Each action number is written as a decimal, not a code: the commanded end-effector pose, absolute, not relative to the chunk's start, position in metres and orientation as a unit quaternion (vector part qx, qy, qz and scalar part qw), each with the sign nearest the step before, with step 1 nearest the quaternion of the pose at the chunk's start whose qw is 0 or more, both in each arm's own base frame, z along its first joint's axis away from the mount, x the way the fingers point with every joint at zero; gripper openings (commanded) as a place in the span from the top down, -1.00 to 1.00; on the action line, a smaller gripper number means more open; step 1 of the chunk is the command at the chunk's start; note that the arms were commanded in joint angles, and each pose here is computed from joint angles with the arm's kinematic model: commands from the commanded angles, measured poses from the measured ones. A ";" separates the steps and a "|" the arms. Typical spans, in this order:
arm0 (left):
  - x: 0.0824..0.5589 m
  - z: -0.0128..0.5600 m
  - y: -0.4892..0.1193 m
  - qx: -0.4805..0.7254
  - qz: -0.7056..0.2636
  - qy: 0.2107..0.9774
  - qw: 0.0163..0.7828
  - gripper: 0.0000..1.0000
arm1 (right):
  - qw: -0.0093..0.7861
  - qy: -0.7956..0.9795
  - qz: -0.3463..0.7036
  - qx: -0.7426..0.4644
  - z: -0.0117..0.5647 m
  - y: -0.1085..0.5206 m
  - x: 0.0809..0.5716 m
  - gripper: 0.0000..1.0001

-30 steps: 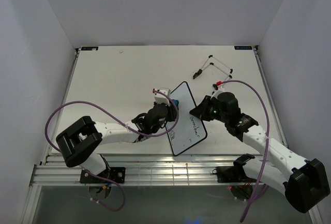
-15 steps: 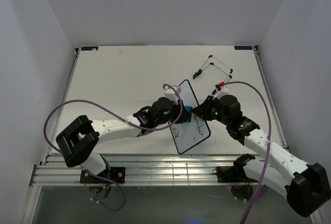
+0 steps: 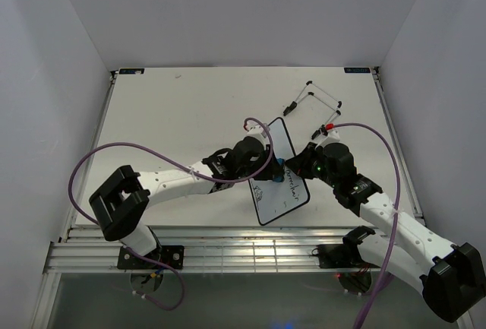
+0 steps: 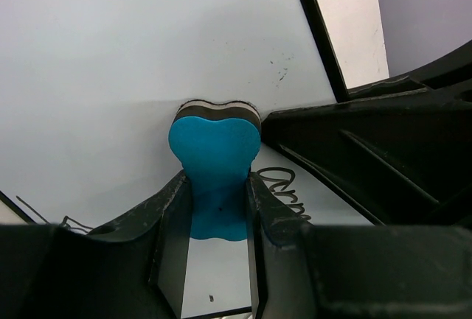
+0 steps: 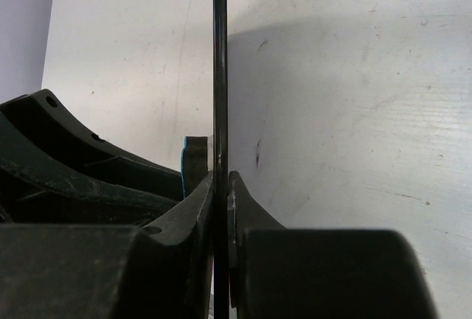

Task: Erase the whiteboard

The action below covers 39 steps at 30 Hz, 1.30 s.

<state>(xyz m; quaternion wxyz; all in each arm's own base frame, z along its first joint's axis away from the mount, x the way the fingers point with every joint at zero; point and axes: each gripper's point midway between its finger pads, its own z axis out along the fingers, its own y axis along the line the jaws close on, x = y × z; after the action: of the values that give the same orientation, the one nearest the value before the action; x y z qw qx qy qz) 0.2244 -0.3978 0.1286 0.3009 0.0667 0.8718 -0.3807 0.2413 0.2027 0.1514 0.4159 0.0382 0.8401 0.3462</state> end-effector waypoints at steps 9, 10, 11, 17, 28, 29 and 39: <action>0.150 0.109 -0.422 0.154 -0.387 0.888 0.197 1.00 | 0.490 0.785 0.377 0.039 0.205 0.216 0.263 0.84; 0.148 0.107 -0.422 0.158 -0.386 0.888 0.194 1.00 | 0.489 0.786 0.376 0.039 0.205 0.216 0.263 0.84; 0.146 0.107 -0.422 0.165 -0.386 0.887 0.193 1.00 | 0.489 0.786 0.376 0.039 0.205 0.216 0.263 0.84; 0.129 0.113 -0.426 0.198 -0.407 0.874 0.178 1.00 | 0.486 0.791 0.369 0.040 0.199 0.215 0.264 0.84; 0.123 0.126 -0.438 0.258 -0.430 0.841 0.205 1.00 | 0.477 0.792 0.379 0.029 0.194 0.219 0.260 0.85; 0.122 0.126 -0.439 0.262 -0.431 0.839 0.203 1.00 | 0.478 0.792 0.379 0.028 0.195 0.220 0.259 0.85; 0.094 0.112 -0.438 0.322 -0.417 0.827 0.197 1.00 | 0.485 0.792 0.370 0.035 0.199 0.216 0.263 0.85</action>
<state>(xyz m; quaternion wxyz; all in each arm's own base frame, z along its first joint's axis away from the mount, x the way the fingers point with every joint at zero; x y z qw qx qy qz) 0.1669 -0.4205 0.1318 0.2866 0.2374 0.8475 -0.3784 0.2462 0.1977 0.1471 0.4209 0.0574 0.8433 0.3293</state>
